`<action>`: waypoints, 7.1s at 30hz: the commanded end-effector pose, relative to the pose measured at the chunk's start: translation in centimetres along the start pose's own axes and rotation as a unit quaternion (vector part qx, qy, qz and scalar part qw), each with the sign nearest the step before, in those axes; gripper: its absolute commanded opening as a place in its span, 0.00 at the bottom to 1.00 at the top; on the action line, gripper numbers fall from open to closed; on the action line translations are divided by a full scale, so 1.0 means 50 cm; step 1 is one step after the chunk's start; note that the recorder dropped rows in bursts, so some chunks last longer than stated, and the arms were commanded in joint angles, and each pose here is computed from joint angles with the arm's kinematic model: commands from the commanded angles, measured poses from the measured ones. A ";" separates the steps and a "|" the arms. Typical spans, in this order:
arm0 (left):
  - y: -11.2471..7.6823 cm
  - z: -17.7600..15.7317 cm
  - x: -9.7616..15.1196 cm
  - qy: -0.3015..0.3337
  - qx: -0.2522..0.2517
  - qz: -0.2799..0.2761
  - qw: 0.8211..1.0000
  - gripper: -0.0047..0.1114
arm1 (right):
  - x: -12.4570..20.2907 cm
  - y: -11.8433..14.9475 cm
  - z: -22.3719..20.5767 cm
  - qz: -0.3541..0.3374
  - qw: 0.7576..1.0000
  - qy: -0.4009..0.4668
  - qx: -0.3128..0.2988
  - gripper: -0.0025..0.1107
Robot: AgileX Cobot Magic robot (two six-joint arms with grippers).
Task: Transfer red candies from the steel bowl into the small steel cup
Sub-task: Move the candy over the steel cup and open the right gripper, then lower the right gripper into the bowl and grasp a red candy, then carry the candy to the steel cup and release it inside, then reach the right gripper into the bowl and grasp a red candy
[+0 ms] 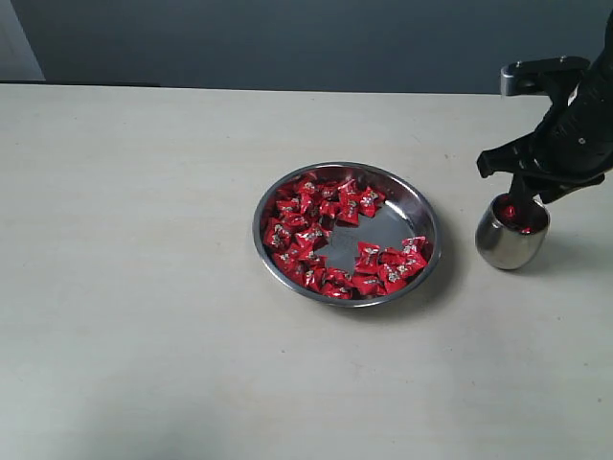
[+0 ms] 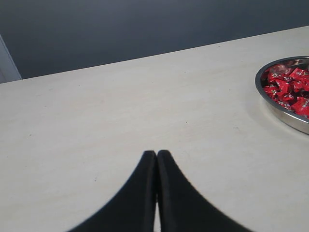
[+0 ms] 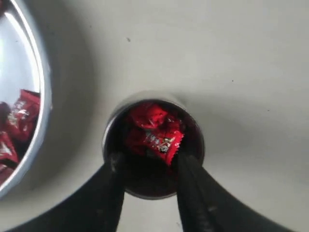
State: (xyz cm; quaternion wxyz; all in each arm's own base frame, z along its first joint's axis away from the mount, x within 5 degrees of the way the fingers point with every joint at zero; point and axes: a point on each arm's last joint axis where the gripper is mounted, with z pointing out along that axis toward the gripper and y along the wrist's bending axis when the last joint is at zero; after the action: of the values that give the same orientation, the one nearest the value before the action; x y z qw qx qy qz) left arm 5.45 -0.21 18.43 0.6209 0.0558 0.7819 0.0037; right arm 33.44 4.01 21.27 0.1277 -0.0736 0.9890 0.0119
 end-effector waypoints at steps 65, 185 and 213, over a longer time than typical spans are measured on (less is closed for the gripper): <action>0.000 -0.001 -0.002 -0.006 0.002 -0.003 1.000 0.04 | -0.016 0.236 0.165 -0.191 0.970 -0.030 -0.149 0.43; 0.000 -0.001 -0.002 -0.006 0.002 -0.003 1.000 0.04 | 0.018 0.246 0.178 -0.186 0.971 -0.020 -0.152 0.42; 0.000 -0.001 -0.002 -0.006 0.002 -0.003 1.000 0.04 | 0.002 0.279 0.099 -0.227 0.956 -0.106 -0.152 0.03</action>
State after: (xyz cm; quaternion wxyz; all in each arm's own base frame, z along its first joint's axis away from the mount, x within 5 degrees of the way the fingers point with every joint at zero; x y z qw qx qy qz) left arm 5.45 -0.21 18.43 0.6209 0.0558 0.7819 0.0037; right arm 32.41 18.45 14.61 0.1855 -0.3060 0.9221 0.1475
